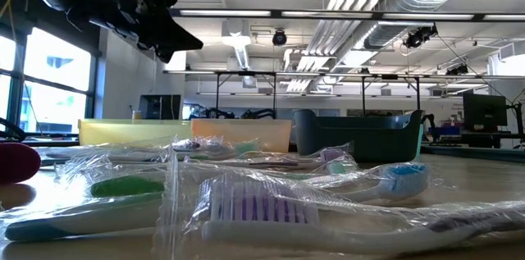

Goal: Pick & Place Toothbrushes
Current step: Put the green toothbrush into the orange bin

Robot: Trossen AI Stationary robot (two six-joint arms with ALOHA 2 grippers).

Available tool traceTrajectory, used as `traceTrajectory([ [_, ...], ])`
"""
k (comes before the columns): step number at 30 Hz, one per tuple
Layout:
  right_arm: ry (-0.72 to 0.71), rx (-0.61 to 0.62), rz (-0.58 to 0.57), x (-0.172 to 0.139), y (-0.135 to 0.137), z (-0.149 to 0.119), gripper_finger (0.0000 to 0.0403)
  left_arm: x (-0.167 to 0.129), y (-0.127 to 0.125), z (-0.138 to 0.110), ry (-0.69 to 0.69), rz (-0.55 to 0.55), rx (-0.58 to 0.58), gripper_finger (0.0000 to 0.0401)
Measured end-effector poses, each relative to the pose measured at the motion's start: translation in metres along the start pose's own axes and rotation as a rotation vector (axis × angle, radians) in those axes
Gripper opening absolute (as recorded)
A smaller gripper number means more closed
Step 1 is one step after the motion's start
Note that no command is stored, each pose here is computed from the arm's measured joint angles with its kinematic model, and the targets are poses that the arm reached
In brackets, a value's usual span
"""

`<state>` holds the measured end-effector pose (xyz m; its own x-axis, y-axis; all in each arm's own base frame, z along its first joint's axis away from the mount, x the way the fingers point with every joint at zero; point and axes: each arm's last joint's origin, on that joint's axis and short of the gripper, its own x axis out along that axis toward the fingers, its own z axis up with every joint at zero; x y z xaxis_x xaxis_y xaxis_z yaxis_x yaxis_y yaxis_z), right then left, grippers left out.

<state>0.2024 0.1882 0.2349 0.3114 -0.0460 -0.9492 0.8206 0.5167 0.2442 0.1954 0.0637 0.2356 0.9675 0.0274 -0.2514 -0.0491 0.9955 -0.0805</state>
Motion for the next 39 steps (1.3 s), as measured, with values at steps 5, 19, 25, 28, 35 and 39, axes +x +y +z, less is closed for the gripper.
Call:
traceTrajectory([
  [5,0.035,0.006,-0.009,0.005,0.005,-0.01,0.0002,0.0,0.0,0.0,0.0,0.0,0.0,0.0003],
  [19,0.124,0.044,-0.053,0.002,0.031,-0.039,0.0002,0.0,0.0,0.0,0.0,0.0,0.0,0.0003],
  [25,0.255,0.065,-0.128,0.008,0.028,-0.061,0.0002,0.0,0.0,0.0,0.0,0.0,0.0,0.0003],
  [28,0.268,0.07,-0.141,0.008,0.025,-0.07,0.0002,0.0,0.0,0.0,0.0,0.0,0.0,0.0003],
  [35,0.26,0.027,-0.128,0.004,0.02,-0.083,0.0002,0.0,0.001,0.0,0.0,0.016,0.0,0.0003],
  [39,0.26,0.012,-0.127,0.003,0.018,-0.087,0.0002,0.0,0.0,0.0,0.0,0.016,0.0,0.0003],
])
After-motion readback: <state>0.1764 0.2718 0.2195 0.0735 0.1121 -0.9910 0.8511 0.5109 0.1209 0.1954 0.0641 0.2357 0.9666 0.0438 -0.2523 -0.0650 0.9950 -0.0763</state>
